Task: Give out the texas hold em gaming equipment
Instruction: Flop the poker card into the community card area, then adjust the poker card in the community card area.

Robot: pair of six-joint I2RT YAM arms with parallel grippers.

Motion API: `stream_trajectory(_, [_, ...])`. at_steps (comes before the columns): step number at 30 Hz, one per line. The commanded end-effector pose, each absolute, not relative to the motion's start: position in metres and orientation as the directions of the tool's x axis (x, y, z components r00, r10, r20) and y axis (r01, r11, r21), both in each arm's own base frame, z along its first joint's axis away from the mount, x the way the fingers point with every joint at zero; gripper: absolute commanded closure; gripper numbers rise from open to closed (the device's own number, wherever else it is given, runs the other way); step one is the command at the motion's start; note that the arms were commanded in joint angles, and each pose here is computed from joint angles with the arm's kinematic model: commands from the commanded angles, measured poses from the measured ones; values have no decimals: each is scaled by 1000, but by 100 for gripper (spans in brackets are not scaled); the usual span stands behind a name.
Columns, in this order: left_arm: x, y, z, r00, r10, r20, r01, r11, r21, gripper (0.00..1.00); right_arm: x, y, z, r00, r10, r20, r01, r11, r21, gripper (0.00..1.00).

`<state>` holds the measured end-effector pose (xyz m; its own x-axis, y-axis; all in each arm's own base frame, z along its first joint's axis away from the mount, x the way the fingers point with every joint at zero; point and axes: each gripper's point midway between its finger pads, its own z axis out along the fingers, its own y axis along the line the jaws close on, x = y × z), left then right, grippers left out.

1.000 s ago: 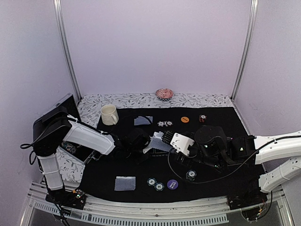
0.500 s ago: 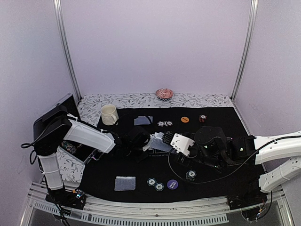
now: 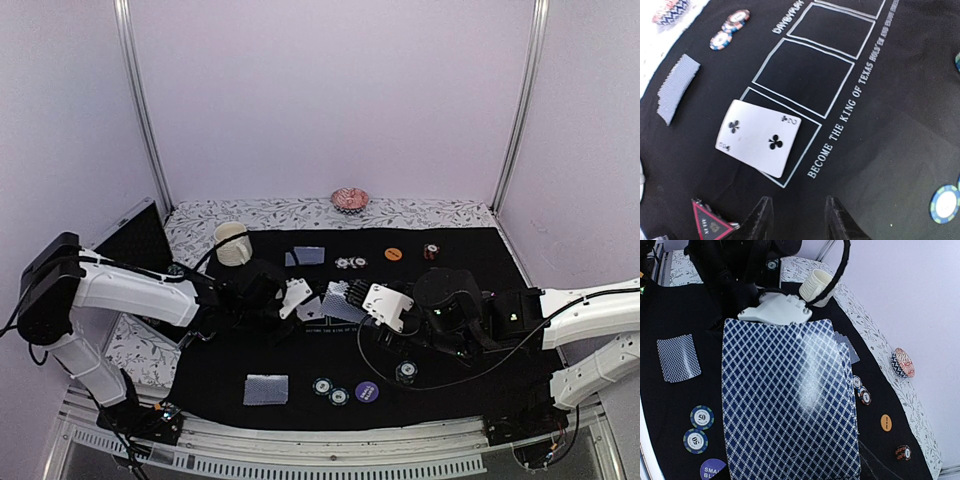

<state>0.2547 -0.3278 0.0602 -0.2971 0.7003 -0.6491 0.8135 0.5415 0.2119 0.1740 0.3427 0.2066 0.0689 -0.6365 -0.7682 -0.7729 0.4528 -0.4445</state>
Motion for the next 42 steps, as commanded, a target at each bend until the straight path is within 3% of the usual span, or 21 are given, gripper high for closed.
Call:
stream_trajectory(1, [265, -311, 67, -395, 613, -684, 760, 637, 131, 66, 178, 340, 214, 61, -614, -787, -759, 484, -436, 43])
stream_trajectory(3, [272, -303, 55, -452, 607, -654, 737, 667, 109, 67, 179, 341, 215, 64, -614, -787, -758, 483, -439, 43])
stream_trajectory(7, [268, -307, 36, -485, 629, -607, 750, 657, 81, 37, 178, 342, 214, 64, -614, -787, -761, 480, -436, 43])
stream_trajectory(10, [279, -308, 31, -501, 618, -606, 720, 686, 105, 25, 178, 341, 213, 62, -613, -788, -762, 481, -434, 43])
stream_trajectory(16, [299, -318, 26, -535, 585, -610, 667, 735, 120, 25, 177, 340, 213, 56, -609, -791, -764, 484, -427, 44])
stream_trajectory(25, [308, -305, 14, -565, 587, -580, 611, 770, 184, 33, 176, 338, 210, 48, -608, -792, -766, 487, -420, 43])
stream_trajectory(42, [308, -277, 3, -584, 620, -525, 569, 773, 280, 33, 175, 341, 209, 52, -609, -791, -773, 477, -418, 43])
